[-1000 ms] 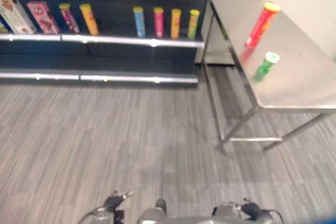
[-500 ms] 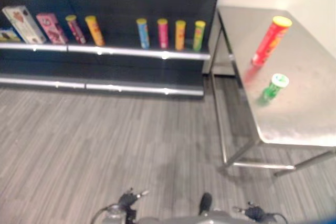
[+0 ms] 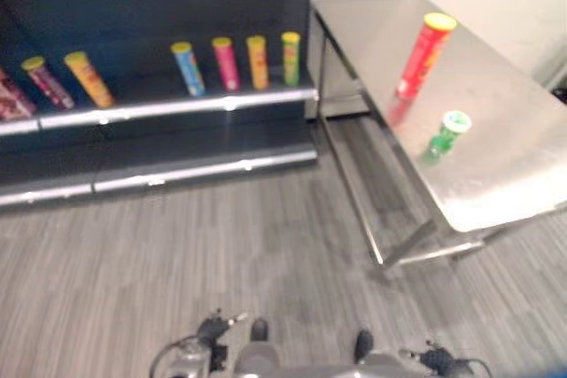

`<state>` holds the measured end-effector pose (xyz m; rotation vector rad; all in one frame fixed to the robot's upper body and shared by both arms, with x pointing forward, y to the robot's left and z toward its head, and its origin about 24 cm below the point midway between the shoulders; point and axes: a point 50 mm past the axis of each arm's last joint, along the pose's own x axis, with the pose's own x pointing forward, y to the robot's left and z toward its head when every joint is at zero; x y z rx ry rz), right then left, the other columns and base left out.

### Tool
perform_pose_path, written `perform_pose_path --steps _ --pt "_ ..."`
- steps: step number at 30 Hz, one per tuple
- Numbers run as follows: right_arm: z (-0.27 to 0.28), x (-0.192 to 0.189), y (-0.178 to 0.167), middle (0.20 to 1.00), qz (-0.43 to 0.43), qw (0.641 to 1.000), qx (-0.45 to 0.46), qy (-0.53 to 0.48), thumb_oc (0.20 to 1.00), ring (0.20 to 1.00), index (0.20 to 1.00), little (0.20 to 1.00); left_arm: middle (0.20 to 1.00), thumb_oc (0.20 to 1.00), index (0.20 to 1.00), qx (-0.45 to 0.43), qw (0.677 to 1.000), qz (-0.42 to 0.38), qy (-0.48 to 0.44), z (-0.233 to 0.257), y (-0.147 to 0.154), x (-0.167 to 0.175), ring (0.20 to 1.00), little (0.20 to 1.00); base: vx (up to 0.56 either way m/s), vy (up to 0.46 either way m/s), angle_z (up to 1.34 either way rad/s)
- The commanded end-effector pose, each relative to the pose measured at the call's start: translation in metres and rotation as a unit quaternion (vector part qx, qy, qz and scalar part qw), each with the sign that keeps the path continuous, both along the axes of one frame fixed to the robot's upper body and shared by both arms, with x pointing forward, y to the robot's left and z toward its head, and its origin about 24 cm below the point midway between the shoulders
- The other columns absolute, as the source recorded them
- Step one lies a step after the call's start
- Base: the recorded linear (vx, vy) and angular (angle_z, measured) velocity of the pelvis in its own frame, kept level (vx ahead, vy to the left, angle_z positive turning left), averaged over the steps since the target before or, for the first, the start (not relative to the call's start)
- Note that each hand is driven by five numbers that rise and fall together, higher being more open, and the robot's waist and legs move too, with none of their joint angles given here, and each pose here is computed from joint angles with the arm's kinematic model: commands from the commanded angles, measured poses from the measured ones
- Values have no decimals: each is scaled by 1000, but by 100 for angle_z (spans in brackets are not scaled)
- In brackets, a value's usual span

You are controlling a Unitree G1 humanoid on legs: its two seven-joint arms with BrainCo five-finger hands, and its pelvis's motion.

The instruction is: Put the goods on the table back onto the shelves and tidy them up.

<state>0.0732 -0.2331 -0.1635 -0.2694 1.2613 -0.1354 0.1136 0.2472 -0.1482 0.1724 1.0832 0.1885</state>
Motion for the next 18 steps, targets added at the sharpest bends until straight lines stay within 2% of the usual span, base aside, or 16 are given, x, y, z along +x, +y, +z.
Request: perform_pose_path --steps 1,8,18 --pt "12 35 -13 1000 6 998 -19 -54 1000 1000 1000 1000 1000 1000 1000 13 1000 6 -22 6 8 12 1000 1000 160 404 -84" --pt "10 23 -15 1000 1 999 -21 -40 1000 1000 1000 1000 1000 1000 1000 15 999 31 -2 3 16 -4 1000 1000 147 177 -25" --pt "13 28 -19 1000 19 998 -27 -46 1000 1000 1000 1000 1000 1000 1000 2 1000 2 -16 2 1 6 1000 1000 242 -20 6"
